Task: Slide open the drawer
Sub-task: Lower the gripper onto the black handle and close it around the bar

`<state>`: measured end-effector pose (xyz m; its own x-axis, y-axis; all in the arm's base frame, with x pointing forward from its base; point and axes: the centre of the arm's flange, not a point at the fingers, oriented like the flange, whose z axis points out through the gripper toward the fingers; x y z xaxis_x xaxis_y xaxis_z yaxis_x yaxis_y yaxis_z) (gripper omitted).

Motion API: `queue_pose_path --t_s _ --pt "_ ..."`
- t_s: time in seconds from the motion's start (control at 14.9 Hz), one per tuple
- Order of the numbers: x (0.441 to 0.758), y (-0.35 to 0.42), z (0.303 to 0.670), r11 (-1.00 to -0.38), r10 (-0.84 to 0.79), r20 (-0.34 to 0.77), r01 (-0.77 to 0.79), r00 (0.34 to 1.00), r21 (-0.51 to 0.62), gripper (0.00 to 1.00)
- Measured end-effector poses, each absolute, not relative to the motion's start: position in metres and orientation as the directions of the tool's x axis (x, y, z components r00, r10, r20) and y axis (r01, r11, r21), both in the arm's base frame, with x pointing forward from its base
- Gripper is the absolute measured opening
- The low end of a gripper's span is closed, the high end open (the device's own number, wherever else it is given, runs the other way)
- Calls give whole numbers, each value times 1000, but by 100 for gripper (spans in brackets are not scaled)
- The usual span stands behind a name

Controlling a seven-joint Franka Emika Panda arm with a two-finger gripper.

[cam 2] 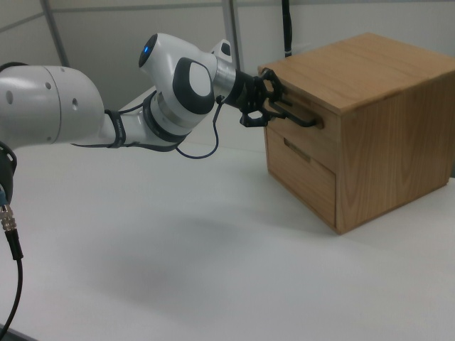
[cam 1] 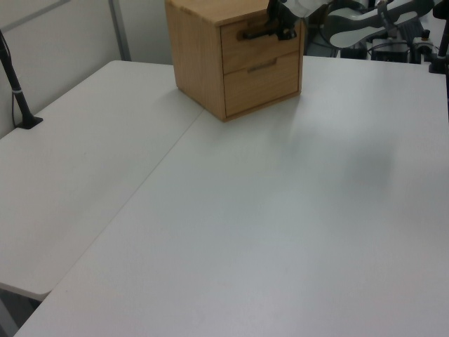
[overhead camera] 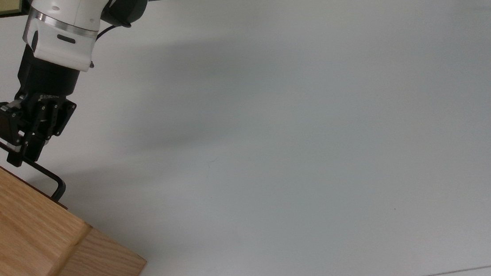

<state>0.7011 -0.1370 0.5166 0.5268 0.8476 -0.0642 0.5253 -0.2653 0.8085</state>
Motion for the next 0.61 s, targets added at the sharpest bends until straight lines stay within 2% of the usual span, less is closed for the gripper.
queue_pose_path --t_s 0.61 --pt "702 -137 509 -266 848 -69 535 526 802 32"
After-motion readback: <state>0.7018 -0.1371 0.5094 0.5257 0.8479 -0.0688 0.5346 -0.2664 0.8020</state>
